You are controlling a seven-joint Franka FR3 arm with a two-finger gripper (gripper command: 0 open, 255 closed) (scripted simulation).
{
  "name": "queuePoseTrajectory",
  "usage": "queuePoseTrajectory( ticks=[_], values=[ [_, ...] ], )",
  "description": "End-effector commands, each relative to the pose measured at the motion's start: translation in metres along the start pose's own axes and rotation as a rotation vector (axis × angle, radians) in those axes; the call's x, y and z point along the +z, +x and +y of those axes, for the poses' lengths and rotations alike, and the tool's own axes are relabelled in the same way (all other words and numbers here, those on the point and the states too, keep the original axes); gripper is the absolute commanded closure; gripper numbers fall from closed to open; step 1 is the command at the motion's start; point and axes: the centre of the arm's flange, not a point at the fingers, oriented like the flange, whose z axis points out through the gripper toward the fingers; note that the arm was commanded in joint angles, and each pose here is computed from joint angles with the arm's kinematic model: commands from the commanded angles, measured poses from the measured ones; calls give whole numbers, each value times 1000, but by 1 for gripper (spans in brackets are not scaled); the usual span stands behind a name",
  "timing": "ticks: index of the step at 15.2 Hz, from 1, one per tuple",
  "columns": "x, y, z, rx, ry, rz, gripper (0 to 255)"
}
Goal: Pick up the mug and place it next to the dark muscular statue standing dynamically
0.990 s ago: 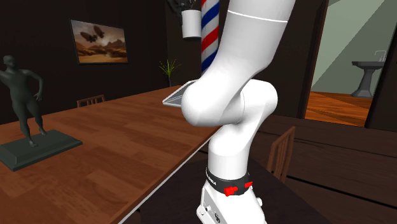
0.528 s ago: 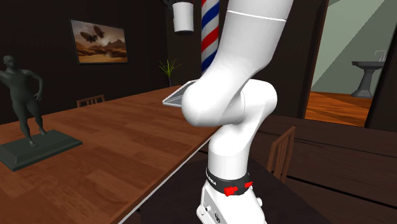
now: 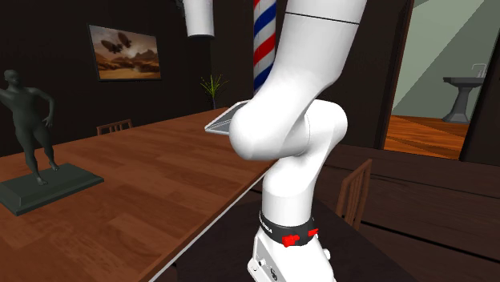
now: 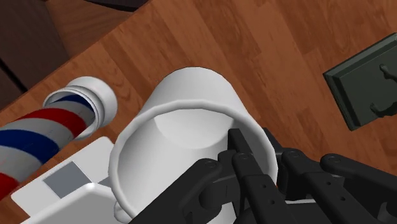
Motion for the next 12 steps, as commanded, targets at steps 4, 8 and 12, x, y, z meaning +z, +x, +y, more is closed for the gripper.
queuePoseTrajectory(
  ticks=[4, 8, 12],
  values=[
    [-5, -4, -66, 2, 0, 0, 255],
    [-9, -6, -119, 2, 0, 0, 255],
    [-12, -8, -172, 2, 0, 0, 255]
  ],
)
